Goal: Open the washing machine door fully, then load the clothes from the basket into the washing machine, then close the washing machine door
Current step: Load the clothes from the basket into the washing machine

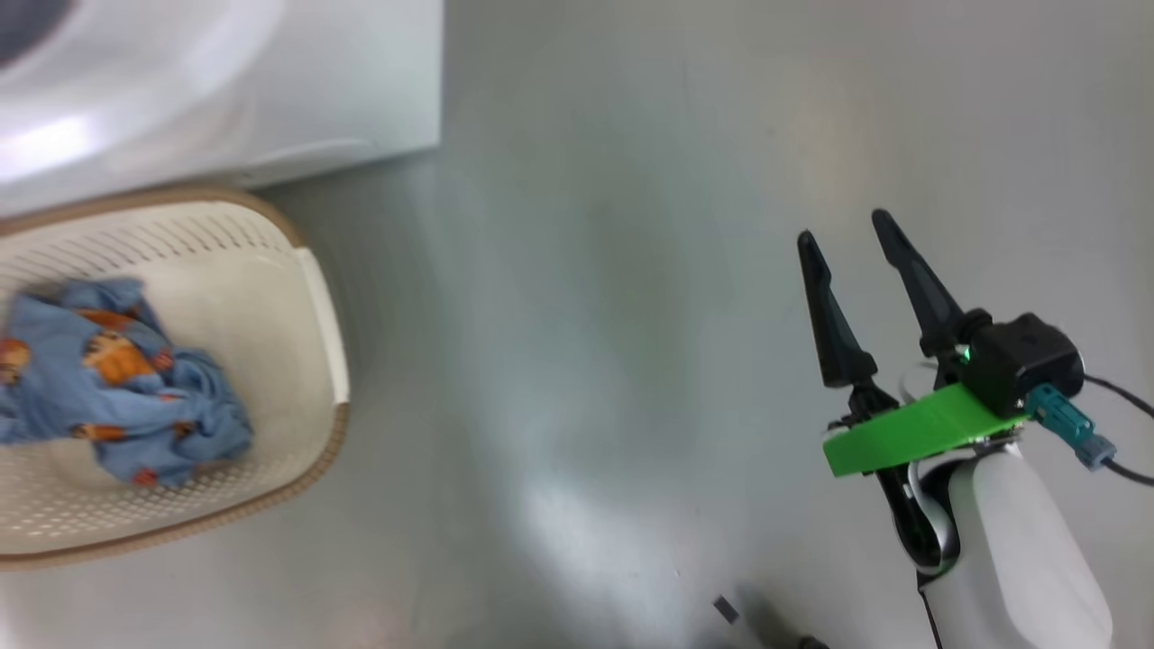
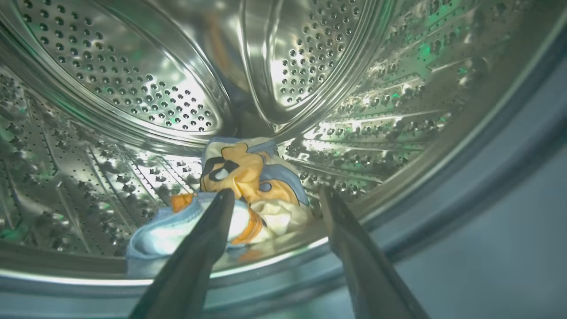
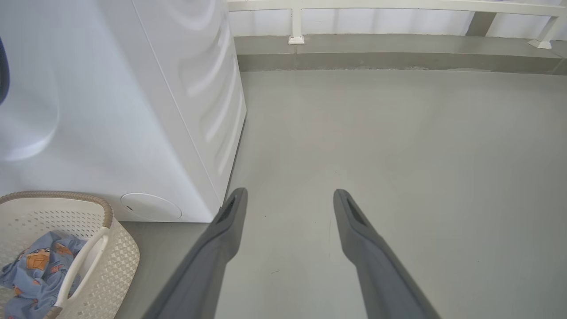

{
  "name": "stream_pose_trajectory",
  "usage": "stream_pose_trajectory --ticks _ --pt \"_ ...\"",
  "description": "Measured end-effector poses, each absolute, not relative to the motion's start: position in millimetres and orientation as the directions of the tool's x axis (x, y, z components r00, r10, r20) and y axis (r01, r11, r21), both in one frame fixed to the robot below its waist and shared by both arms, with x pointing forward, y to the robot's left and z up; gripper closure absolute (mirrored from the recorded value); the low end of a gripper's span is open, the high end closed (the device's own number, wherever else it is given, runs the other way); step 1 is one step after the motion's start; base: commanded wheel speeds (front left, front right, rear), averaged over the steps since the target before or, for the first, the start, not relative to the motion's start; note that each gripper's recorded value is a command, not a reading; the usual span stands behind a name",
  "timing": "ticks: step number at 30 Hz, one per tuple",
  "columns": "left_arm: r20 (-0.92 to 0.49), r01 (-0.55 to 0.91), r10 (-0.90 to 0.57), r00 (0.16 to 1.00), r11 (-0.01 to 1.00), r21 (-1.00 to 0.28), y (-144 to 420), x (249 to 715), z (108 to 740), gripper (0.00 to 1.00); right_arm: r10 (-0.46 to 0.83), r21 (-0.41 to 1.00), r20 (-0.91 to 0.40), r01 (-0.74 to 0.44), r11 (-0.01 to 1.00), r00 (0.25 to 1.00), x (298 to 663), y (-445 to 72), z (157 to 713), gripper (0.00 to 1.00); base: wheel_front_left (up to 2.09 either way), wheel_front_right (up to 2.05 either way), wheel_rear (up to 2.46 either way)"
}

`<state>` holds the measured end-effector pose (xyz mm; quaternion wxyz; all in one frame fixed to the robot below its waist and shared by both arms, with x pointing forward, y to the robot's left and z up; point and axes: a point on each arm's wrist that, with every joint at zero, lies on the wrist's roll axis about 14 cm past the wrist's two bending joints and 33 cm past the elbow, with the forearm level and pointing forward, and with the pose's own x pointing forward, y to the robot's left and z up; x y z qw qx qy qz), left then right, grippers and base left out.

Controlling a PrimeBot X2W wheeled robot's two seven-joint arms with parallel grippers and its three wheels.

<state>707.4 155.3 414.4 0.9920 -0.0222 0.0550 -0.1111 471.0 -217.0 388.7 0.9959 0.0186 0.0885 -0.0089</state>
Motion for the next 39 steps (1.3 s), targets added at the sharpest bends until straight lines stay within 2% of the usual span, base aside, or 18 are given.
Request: stream_pose_trajectory --ticks 16,22,29,39 --pt "-0.065 0.225 -0.237 0.969 0.962 -0.155 156 569 450 0.0 0.017 0.059 -0.105 -0.011 0.998 0.994 434 -203 435 0.0 0.0 0.0 0.0" --pt "-0.054 0.226 -0.233 0.971 0.968 -0.109 157 505 462 0.0 0.034 0.07 -0.061 -0.03 0.997 0.998 417 -195 456 0.0 0.0 0.0 0.0" --pt "-0.05 0.168 -0.176 0.983 0.978 -0.127 165 438 467 0.0 0.052 0.074 -0.005 -0.051 0.996 0.999 398 -188 479 0.0 0.0 0.0 0.0" --pt "0.016 0.107 -0.105 0.994 0.979 -0.175 167 389 489 0.0 0.069 0.077 0.056 -0.073 0.994 0.996 376 -181 501 0.0 0.0 0.0 0.0"
